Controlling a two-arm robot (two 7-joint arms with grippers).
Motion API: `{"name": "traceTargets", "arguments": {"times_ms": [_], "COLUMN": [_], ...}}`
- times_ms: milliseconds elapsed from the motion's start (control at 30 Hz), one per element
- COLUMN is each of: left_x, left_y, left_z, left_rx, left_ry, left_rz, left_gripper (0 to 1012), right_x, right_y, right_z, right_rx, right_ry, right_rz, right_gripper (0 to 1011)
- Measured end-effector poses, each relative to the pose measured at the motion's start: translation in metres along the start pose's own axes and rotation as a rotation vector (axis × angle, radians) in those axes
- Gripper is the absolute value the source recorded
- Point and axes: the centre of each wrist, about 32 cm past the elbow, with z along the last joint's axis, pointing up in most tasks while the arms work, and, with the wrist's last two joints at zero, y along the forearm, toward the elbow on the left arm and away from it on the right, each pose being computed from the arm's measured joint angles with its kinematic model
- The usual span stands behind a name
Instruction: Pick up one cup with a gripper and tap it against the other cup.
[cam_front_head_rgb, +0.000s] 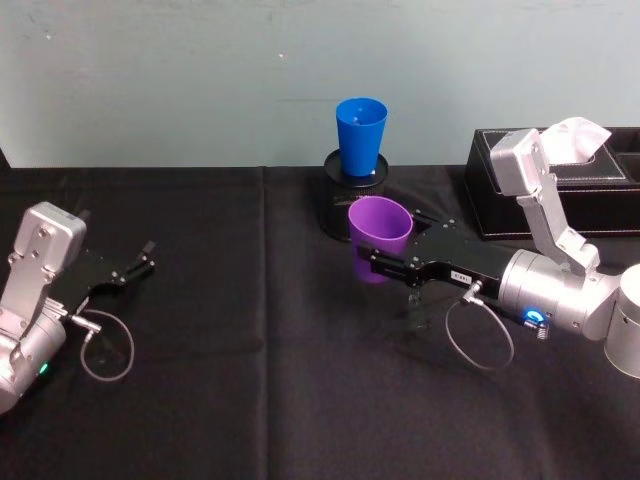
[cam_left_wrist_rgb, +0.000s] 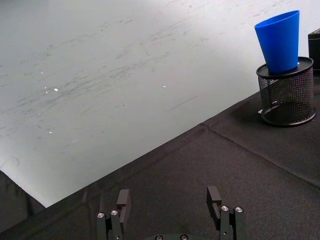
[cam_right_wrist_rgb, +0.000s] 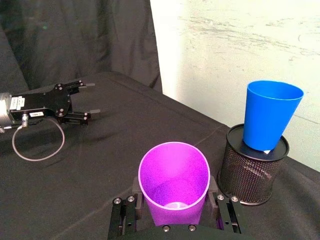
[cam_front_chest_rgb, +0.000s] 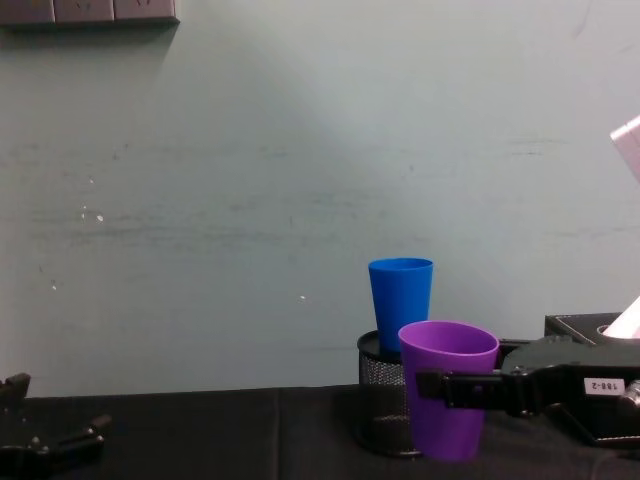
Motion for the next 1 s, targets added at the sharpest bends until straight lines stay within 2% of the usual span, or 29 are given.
{"name": "traceTargets", "arguments": {"times_ms": [1000], "left_x": [0.0], "left_y": [0.0], "left_z": [0.0], "left_rx": [0.0], "left_ry": [0.0], "left_rz": [0.0], "left_gripper": [1000], "right_x": [0.0], "right_y": [0.0], "right_z": [0.0], "right_rx": [0.0], "right_ry": [0.0], "right_rz": [0.0], "right_gripper": [726]}}
